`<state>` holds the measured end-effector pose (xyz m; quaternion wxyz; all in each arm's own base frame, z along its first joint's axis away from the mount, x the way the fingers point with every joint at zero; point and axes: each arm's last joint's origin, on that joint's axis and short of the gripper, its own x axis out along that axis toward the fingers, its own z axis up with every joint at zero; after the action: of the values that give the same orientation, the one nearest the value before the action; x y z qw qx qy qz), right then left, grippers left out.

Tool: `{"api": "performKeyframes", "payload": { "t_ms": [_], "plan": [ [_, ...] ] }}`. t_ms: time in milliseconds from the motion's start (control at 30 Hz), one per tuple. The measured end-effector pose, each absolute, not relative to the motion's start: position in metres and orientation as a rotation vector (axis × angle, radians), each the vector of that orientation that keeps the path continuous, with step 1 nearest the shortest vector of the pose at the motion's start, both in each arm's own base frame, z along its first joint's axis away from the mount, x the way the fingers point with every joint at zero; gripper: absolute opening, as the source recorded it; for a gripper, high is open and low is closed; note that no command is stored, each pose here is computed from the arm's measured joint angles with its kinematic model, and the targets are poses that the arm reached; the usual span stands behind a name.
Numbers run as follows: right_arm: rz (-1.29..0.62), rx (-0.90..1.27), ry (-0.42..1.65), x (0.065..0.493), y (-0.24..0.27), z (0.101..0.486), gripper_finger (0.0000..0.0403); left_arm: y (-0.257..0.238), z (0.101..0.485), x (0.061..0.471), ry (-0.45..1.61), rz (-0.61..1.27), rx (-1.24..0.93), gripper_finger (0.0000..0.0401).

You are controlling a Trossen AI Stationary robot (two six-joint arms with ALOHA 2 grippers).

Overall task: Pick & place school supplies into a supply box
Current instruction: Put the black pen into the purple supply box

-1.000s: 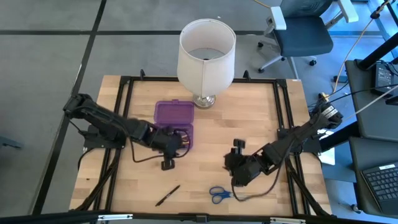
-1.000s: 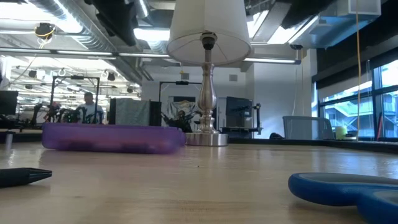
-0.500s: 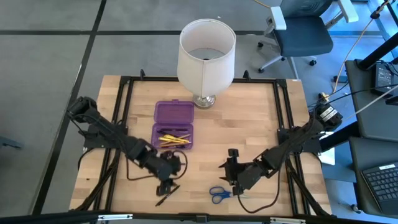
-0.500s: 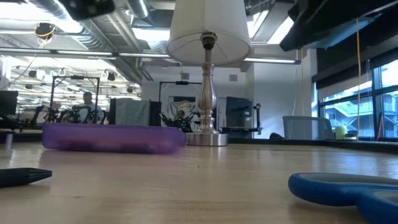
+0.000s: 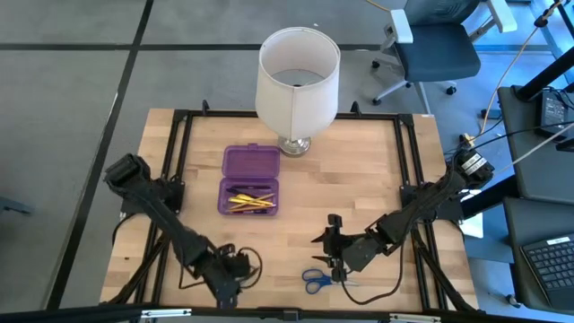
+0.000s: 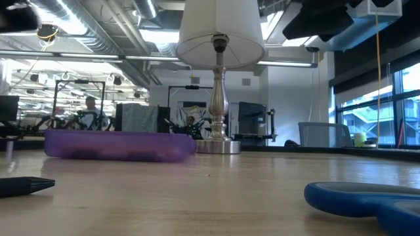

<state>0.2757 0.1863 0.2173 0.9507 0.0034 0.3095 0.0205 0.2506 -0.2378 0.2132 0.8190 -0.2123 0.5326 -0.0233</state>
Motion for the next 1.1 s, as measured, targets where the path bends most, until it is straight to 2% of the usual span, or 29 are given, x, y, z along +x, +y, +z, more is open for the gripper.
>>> {"api": "performKeyframes", "payload": {
  "t_ms": [133, 433, 633, 867, 1100],
  "plan": [
    [0.036, 0.043, 0.611, 0.277, 0.187, 0.219, 0.0208, -0.25, 0.195, 0.246, 1.184, -0.034, -0.411, 0.021],
    [0.007, 0.051, 0.566, 0.279, 0.187, 0.222, 0.0208, -0.249, 0.172, 0.243, 1.277, 0.136, -0.442, 0.0209],
    [0.007, 0.046, 0.568, 0.279, 0.187, 0.222, 0.0208, -0.258, 0.165, 0.246, 1.254, 0.079, -0.42, 0.0209],
    [0.005, 0.045, 0.569, 0.279, 0.187, 0.222, 0.0208, -0.257, 0.153, 0.247, 1.274, 0.165, -0.396, 0.0209],
    [0.005, 0.044, 0.57, 0.279, 0.187, 0.221, 0.0208, -0.261, 0.141, 0.249, 1.295, 0.159, -0.356, 0.0209]
  ]
}}
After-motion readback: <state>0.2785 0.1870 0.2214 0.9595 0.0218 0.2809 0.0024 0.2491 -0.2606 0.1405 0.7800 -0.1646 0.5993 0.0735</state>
